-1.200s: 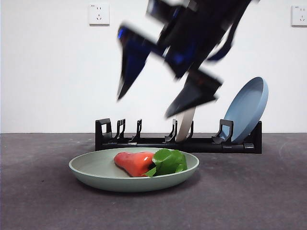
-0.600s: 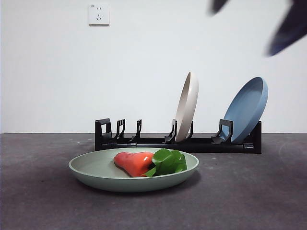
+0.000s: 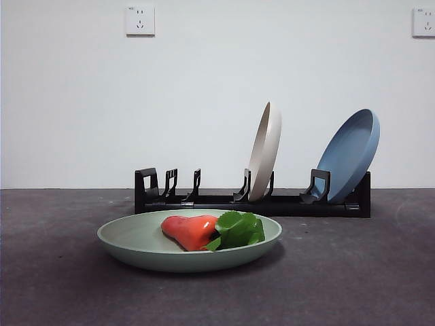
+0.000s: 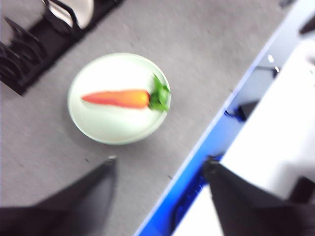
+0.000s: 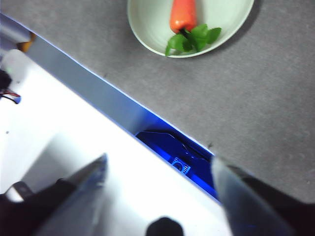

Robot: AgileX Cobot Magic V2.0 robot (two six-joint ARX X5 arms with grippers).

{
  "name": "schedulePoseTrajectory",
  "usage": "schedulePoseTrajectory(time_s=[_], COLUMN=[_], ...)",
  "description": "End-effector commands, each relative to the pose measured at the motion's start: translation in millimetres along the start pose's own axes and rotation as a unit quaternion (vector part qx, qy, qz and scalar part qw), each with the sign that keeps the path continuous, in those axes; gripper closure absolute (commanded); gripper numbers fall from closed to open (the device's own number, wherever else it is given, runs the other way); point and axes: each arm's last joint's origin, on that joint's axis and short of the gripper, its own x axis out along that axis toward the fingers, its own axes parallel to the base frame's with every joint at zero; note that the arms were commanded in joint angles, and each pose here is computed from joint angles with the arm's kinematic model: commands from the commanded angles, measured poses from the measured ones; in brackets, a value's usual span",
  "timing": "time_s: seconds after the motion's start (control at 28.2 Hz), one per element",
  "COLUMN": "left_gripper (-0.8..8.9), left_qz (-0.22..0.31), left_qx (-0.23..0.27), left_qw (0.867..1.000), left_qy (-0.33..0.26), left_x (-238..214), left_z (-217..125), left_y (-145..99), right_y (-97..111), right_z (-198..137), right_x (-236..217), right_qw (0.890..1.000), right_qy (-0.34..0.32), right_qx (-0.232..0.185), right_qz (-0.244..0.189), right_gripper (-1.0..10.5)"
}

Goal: Take the green plate from the plate rack,put the plate on the table,take the carrot from the table,put the carrot in the plate

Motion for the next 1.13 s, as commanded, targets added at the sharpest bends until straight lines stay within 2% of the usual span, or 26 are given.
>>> schedulePoseTrajectory(time_s=[0.04, 0.18, 0.89, 1.06, 1.13], left_gripper=[8.21, 8.21, 8.17, 8.17, 8.17], left_qz=[-0.011, -0.025, -0.023, -0.015, 0.006], left_qx=[-0.002, -0.002, -0.002, -0.008, -0.015], left_qw=[1.000, 1.000, 1.000, 1.000, 0.999], left_qy=[0.007, 0.010, 0.010, -0.019, -0.045], left_x=[0.5, 0.4, 0.5, -1.8, -6.4], left_z=[-1.8, -2.2, -2.2, 1.4, 2.3], left_y=[-0.8, -1.5, -1.4, 0.1, 4.4], right_y=[0.2, 0.2, -0.2, -0.2, -0.2], right_z=[-1.8, -1.8, -3.4, -3.4, -3.4], right_x=[-0.3, -0.4, -3.1, -3.1, -3.1], right_qw=[1.000, 1.000, 1.000, 1.000, 1.000], right_qy=[0.000, 0.000, -0.007, -0.007, -0.007], right_qx=[-0.001, 0.000, -0.001, -0.001, -0.001], right_qz=[0.007, 0.007, 0.006, 0.006, 0.006], right_gripper=[9.6, 9.5, 9.5, 9.5, 9.5])
